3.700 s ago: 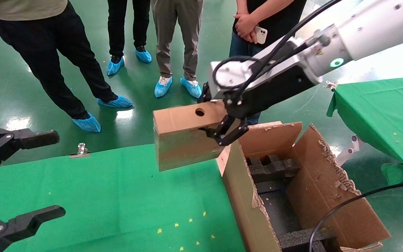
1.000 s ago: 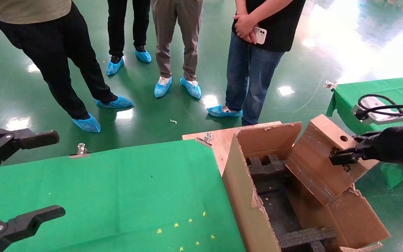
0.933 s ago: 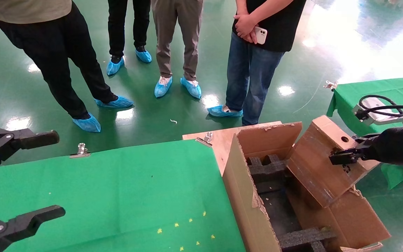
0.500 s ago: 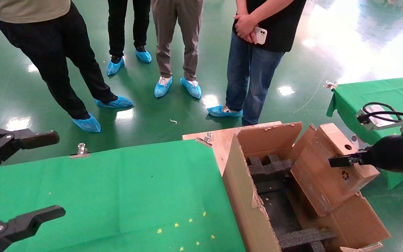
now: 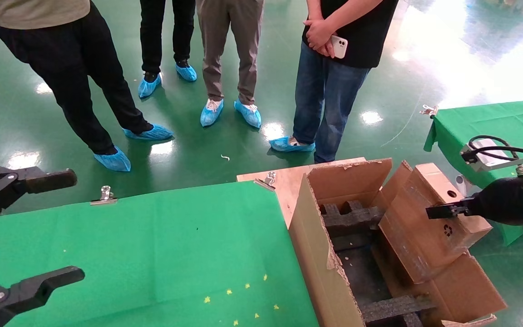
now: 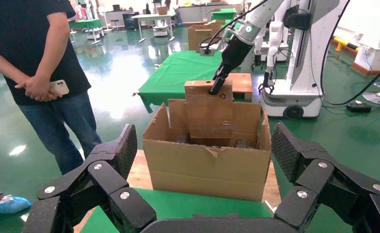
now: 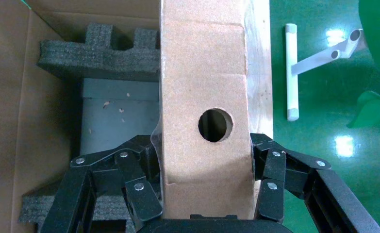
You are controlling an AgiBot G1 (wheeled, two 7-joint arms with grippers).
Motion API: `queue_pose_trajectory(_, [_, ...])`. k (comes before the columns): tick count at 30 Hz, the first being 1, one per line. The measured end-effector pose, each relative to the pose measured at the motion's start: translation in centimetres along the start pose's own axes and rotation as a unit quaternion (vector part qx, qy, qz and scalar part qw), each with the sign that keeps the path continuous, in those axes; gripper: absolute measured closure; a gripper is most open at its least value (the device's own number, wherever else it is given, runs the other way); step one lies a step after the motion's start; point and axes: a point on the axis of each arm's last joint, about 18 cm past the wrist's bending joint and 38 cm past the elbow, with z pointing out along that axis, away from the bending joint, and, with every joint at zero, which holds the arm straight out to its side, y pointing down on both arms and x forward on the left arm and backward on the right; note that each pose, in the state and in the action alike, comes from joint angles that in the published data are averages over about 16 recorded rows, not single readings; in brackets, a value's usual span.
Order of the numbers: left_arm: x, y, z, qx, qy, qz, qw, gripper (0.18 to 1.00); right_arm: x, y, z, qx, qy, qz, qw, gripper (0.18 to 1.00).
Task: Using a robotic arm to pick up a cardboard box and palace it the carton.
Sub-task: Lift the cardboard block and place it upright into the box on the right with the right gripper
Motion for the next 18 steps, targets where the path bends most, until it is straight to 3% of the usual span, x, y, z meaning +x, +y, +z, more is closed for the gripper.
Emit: queue_pose_trajectory(18, [0.0,0.0,0.0,0.0,0.0,0.0,1.0,0.183,-0.6,0.5,1.8,-0.008,0.014,0.0,1.0,0.875])
